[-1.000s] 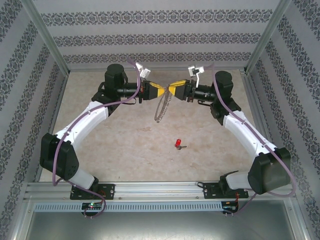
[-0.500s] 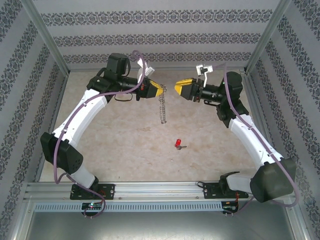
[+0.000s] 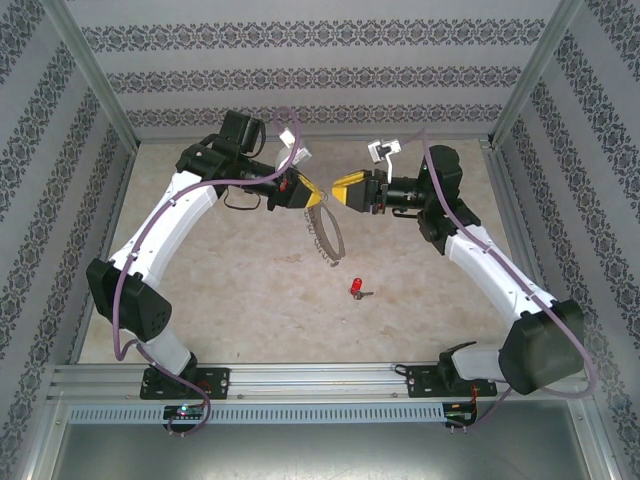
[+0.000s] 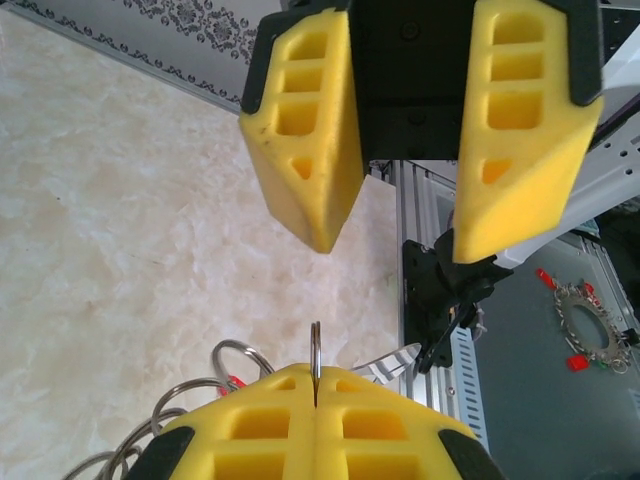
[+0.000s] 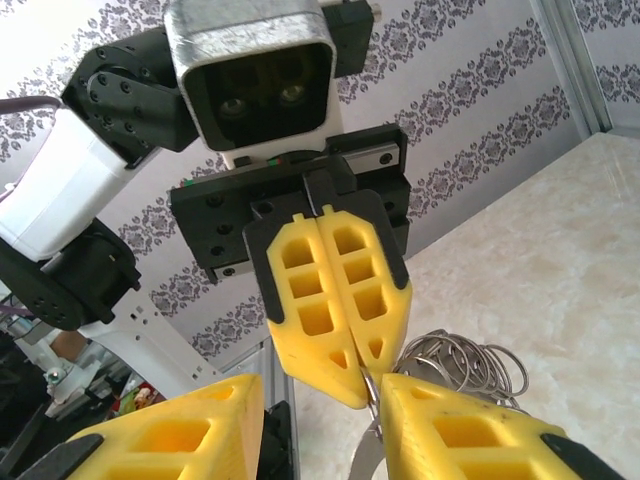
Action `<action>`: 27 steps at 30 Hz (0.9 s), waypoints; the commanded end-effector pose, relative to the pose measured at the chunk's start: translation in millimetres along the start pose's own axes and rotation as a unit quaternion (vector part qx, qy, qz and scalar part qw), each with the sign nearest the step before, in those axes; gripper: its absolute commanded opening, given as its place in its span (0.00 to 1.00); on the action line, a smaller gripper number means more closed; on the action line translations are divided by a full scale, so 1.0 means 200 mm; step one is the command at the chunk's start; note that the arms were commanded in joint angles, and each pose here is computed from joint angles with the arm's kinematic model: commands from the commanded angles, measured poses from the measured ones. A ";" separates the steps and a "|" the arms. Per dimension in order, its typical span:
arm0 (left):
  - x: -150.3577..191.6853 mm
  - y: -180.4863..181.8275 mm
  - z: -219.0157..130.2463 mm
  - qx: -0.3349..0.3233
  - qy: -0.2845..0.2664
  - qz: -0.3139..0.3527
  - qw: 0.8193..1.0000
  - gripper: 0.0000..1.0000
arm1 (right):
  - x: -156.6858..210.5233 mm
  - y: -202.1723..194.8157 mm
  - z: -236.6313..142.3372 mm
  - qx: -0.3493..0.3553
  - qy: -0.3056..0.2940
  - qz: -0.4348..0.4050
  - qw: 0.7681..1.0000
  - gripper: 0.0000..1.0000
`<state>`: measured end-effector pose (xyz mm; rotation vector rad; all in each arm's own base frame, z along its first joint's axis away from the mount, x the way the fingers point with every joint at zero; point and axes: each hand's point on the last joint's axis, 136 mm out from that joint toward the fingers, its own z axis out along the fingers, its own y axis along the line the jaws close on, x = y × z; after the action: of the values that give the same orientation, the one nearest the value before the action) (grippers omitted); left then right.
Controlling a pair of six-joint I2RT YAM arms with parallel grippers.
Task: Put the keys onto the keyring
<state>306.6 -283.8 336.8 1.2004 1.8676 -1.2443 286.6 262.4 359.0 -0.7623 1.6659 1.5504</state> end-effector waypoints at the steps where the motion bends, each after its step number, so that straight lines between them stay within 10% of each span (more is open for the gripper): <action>1: -0.05 -0.08 -0.01 0.026 -0.008 0.026 0.999 0.00 | 0.06 -0.01 0.03 -0.012 0.014 -0.002 1.000 0.36; 27: -0.06 -0.08 0.01 0.040 -0.014 0.022 0.999 0.00 | 0.14 -0.03 0.10 -0.039 0.042 0.010 0.998 0.03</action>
<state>305.1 -285.9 334.8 1.2169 1.8558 -1.2767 287.0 276.9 335.8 -0.8034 1.7069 1.5976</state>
